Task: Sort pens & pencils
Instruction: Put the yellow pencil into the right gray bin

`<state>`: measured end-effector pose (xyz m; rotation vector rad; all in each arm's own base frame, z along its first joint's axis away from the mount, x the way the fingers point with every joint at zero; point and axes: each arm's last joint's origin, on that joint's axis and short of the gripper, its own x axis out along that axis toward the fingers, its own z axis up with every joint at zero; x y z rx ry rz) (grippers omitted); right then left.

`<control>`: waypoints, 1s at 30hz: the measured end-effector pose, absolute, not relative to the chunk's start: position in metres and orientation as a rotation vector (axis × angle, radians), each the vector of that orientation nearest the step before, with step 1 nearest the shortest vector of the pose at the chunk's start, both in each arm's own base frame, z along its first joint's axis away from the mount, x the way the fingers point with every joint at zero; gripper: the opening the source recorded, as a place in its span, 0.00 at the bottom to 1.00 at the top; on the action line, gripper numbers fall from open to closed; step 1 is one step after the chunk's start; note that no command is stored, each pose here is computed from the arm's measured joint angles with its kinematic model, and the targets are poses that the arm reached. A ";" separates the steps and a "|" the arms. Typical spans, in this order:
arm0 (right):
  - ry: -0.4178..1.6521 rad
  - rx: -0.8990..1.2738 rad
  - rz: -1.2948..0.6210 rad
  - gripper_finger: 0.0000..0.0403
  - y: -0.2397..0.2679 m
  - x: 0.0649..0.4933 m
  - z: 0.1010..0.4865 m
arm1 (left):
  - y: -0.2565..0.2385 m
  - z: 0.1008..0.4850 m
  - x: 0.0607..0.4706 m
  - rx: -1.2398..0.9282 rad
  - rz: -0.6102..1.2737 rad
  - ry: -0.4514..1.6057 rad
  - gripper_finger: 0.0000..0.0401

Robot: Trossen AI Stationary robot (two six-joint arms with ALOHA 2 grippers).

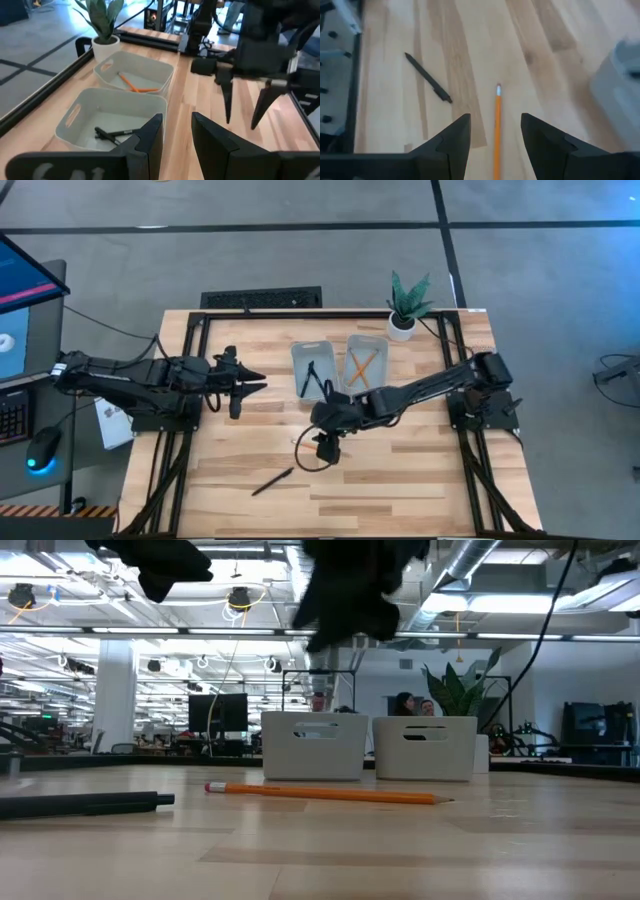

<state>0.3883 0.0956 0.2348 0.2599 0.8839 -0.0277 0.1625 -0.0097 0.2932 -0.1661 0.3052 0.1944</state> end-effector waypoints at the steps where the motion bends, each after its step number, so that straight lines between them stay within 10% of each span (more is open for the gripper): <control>1: 0.913 0.282 -0.048 0.49 0.096 0.389 0.229 | -0.010 0.293 0.162 -0.166 0.195 0.308 0.23; 30: 1.249 0.377 -0.119 0.49 0.111 0.374 0.175 | -0.009 0.287 0.160 -0.152 0.201 0.372 0.23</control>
